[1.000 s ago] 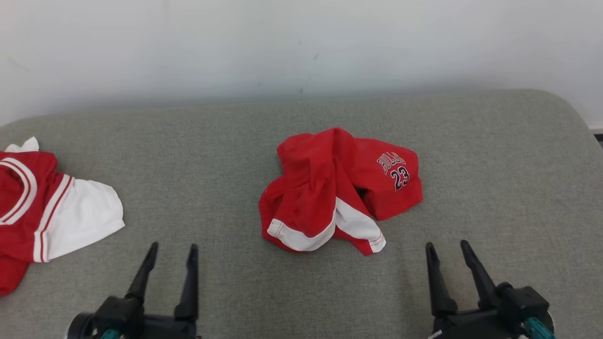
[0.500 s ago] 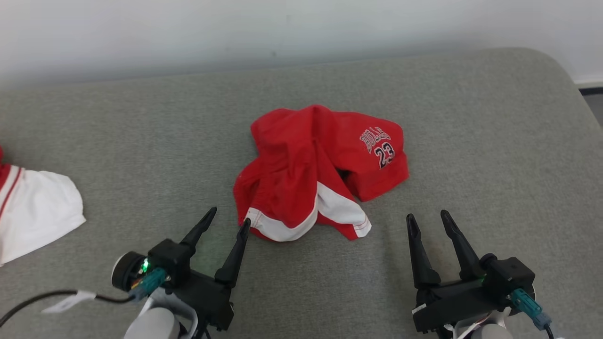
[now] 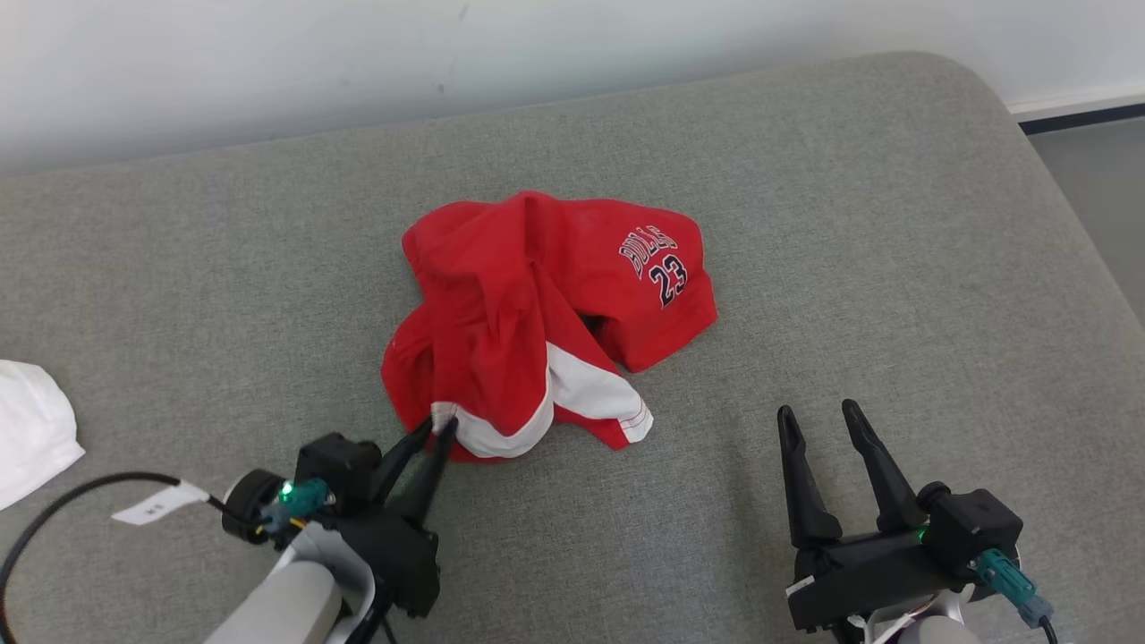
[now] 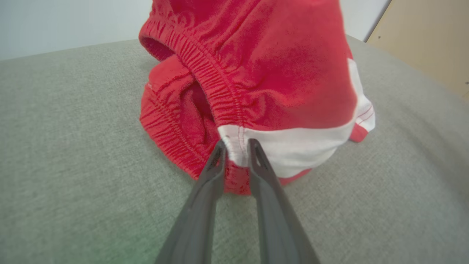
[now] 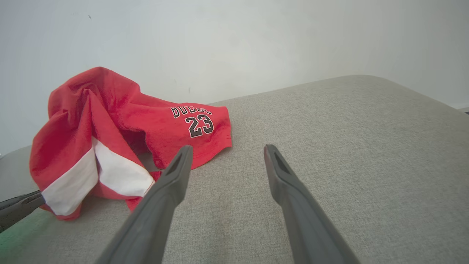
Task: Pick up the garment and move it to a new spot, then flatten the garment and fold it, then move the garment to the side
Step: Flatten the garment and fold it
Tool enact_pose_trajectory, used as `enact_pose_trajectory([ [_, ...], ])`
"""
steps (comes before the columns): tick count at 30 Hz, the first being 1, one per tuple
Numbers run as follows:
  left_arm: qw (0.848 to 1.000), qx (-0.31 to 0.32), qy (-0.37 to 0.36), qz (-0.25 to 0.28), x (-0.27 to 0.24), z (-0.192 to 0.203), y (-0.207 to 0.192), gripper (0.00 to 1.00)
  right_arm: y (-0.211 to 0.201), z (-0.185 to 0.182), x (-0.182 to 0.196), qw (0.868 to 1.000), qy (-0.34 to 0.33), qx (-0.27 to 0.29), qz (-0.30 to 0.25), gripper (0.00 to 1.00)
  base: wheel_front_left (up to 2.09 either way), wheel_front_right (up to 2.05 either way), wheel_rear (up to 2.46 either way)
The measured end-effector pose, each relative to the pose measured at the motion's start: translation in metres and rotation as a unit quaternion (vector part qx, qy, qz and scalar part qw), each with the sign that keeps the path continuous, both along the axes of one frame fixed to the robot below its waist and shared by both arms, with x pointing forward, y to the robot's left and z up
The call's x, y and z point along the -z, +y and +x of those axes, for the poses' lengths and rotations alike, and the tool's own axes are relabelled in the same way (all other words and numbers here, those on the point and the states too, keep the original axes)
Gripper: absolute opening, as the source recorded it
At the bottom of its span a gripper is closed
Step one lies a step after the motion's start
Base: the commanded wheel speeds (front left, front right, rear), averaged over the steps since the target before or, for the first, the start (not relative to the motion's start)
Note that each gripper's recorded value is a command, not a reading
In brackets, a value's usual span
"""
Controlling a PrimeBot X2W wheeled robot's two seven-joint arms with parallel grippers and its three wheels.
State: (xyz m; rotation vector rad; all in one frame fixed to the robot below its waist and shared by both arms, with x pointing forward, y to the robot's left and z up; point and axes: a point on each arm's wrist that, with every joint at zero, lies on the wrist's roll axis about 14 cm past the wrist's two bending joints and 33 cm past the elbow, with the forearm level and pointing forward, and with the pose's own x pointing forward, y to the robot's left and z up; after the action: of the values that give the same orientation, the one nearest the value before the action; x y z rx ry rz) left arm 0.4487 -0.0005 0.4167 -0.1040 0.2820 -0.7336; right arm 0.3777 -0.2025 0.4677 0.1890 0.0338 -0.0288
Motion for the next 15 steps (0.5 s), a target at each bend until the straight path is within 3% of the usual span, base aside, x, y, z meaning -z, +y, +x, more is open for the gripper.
enact_pose_trajectory([
  [8,0.997,-0.039,-0.035,-0.054,-0.039,0.014,0.011,0.00,0.000,0.000,-0.001,1.000,-0.004,0.001,0.003,1.00,0.00,0.00,0.00],
  [15,0.993,-0.089,-0.028,-0.066,-0.033,-0.020,0.049,0.00,0.016,0.001,0.009,1.000,0.009,-0.021,0.011,1.00,0.00,0.00,0.00],
])
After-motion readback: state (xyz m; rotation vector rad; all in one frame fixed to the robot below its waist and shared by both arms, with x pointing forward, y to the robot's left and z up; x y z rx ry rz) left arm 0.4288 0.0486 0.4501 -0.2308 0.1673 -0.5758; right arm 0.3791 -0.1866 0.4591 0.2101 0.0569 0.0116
